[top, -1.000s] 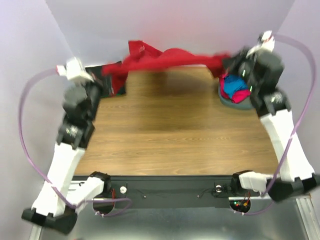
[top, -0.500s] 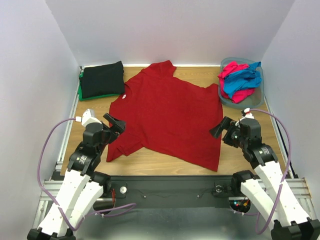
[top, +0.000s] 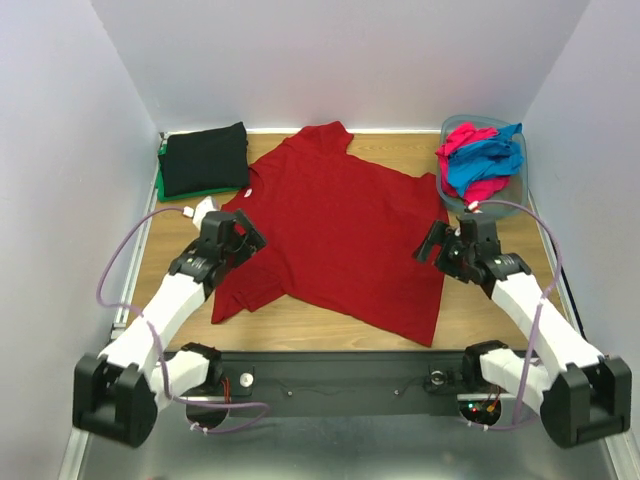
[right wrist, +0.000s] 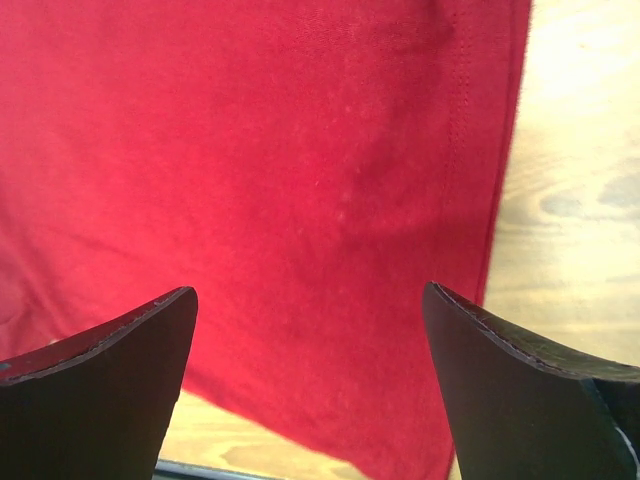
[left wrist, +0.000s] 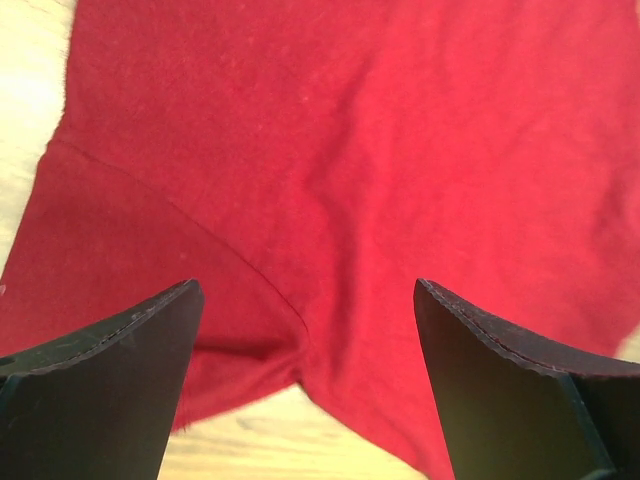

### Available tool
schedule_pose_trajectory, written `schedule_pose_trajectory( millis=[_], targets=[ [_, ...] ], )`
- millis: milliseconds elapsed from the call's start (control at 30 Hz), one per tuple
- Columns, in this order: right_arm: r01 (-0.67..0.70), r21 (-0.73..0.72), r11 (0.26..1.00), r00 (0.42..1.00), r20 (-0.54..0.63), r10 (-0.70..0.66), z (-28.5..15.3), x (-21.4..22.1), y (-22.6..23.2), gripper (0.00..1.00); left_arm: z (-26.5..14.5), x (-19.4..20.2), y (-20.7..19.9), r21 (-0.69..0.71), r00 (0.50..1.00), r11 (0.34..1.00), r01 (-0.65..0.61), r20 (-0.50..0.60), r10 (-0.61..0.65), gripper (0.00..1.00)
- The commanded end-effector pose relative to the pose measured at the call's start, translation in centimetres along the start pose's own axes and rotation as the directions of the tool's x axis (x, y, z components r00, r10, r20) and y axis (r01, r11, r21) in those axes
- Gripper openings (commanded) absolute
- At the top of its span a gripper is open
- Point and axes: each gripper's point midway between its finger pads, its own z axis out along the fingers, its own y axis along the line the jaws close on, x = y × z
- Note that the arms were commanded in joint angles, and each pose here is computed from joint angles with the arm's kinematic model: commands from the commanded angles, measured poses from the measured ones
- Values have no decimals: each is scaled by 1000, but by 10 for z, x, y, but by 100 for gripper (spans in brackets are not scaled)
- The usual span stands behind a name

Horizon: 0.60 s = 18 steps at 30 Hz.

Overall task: Fold and stack the t-shirts
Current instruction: Flatten the tshirt out

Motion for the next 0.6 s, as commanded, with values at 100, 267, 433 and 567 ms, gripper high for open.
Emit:
schedule_pose_trajectory(
  millis=[100, 267, 433, 567],
  targets=[
    [43, -61, 997, 999, -4, -44, 34, -20, 30, 100, 29, -23, -11, -61, 999, 998, -31, 23, 32, 98],
    [103, -63, 993, 995, 2, -103, 58, -25, 42, 100, 38, -32, -6, -74, 998, 997, -23, 51, 27, 98],
    [126, -2, 992, 991, 44, -126, 88, -68, 60, 100, 52, -40, -6, -99, 998, 995, -29, 55, 34, 98],
    [136, 53, 989, 988, 60, -139, 122, -95, 69, 100, 72, -40, -1, -115, 999, 993, -33, 22, 36, 98]
  ],
)
